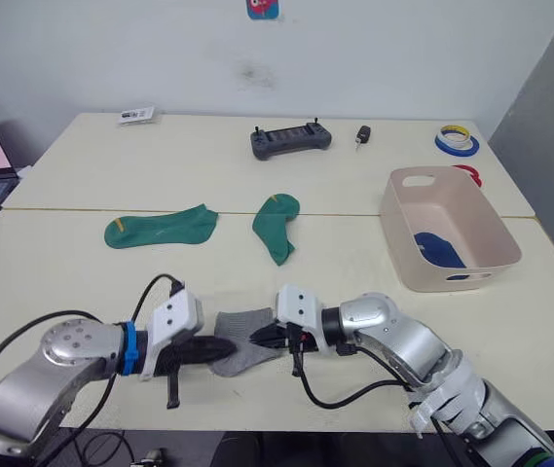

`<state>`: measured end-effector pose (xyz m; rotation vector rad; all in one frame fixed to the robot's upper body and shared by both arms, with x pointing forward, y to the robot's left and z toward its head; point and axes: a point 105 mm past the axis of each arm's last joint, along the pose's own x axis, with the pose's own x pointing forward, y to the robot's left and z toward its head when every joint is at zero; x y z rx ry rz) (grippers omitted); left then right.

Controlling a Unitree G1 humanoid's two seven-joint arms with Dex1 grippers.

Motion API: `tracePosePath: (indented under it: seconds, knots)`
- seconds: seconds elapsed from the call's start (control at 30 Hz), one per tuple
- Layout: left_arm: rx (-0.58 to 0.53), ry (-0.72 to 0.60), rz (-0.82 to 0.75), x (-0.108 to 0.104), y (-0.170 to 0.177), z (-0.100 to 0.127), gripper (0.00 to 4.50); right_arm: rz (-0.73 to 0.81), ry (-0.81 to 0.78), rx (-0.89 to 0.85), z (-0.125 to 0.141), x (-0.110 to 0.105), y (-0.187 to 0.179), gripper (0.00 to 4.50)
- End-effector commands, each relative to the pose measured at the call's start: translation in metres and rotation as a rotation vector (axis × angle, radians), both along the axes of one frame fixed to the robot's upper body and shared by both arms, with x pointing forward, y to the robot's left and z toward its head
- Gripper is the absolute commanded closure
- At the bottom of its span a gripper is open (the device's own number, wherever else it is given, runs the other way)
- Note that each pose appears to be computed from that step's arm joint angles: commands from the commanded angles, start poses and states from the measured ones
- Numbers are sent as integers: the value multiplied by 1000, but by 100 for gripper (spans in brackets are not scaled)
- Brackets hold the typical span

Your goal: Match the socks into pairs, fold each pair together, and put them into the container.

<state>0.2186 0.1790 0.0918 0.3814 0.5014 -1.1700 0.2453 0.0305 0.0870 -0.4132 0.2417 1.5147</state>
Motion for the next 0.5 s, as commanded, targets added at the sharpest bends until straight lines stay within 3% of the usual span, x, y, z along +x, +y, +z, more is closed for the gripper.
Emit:
tracePosePath:
  seconds: [0.03, 0.27, 0.43, 0.5]
  knots:
    - [85, -46, 21, 7, 15, -16, 450, 30, -38, -38, -4, -1, -4, 448]
    - [60, -48, 37, 6, 14, -24, 450, 6, -71, -106, -7, 5, -33, 448]
    - [46, -52, 42, 6, 12, -24, 450, -31, 99, 12, 22, -3, -39, 448]
    - [49, -44, 48, 4, 14, -28, 450, -75, 161, 22, 28, 0, -47, 409]
